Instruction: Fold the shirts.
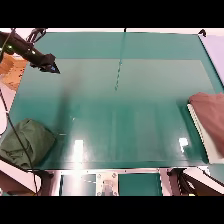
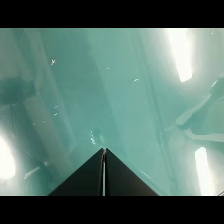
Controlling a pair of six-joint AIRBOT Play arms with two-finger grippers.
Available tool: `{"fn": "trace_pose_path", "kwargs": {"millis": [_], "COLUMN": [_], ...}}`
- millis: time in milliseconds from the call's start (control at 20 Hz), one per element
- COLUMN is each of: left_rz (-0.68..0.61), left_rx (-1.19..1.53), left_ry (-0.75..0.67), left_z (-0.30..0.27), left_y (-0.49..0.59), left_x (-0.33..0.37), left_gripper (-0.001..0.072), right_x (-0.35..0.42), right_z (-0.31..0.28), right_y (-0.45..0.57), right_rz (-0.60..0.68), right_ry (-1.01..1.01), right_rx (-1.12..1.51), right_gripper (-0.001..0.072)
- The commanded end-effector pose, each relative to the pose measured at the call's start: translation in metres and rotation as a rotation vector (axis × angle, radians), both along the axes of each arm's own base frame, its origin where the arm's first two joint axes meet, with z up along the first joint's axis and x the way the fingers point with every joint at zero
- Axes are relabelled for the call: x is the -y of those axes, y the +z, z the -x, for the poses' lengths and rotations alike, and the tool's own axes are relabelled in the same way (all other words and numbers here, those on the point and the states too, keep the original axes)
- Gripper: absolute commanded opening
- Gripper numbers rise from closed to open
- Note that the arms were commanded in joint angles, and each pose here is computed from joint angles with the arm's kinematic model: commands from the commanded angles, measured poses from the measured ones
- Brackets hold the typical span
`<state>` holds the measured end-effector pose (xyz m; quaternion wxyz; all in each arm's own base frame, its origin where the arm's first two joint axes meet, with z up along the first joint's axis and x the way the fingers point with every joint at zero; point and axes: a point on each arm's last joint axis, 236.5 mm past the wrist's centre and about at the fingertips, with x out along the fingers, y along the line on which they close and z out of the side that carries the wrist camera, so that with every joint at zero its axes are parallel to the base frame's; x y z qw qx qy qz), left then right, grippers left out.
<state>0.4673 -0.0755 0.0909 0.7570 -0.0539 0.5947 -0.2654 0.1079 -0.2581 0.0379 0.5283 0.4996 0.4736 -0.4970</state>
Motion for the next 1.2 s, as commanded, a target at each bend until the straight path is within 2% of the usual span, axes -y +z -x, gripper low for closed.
{"fn": "trace_pose_path", "kwargs": {"millis": [0, 100, 150, 200, 250, 300, 500, 750, 950, 1150], "left_rz": [0.004, 0.010, 0.010, 0.009, 0.007, 0.006, 0.003, 0.017, 0.020, 0.021], "left_rx": [-0.005, 0.001, 0.015, 0.031, 0.056, 0.083, 0.203, 0.071, -0.025, -0.078], "left_ry": [0.008, 0.007, 0.010, 0.011, 0.014, 0.017, 0.052, 0.099, 0.156, 0.145], "left_z": [-0.001, -0.001, -0.002, -0.001, 0.000, 0.000, 0.009, 0.078, 0.144, 0.170], "left_y": [-0.006, -0.003, 0.001, 0.008, 0.017, 0.027, 0.070, 0.022, -0.037, -0.049], "left_x": [0.000, 0.002, 0.002, 0.002, 0.002, 0.002, 0.002, 0.007, 0.010, 0.013], "left_gripper": [0.0021, 0.0020, 0.0021, 0.0020, 0.0020, 0.0019, 0.0019, 0.0019, 0.0020, 0.0021], "right_x": [0.006, 0.007, 0.006, 0.003, -0.001, -0.011, -0.093, -0.236, -0.298, -0.302], "right_z": [0.006, -0.018, -0.040, -0.069, -0.100, -0.136, -0.239, -0.275, -0.263, -0.268], "right_y": [-0.008, 0.017, 0.033, 0.054, 0.073, 0.095, 0.132, 0.057, -0.011, -0.013], "right_rz": [0.022, 0.036, 0.049, 0.068, 0.096, 0.128, 0.183, 0.068, 0.015, 0.038], "right_ry": [0.020, 0.034, 0.056, 0.095, 0.152, 0.229, 0.592, 1.001, 1.125, 1.149], "right_rx": [-0.025, 0.066, 0.143, 0.240, 0.335, 0.436, 0.628, 0.579, 0.528, 0.551], "right_gripper": [0.0680, 0.0679, 0.0655, 0.0501, 0.0123, 0.0021, 0.0016, 0.0016, 0.0016, 0.0017]}}
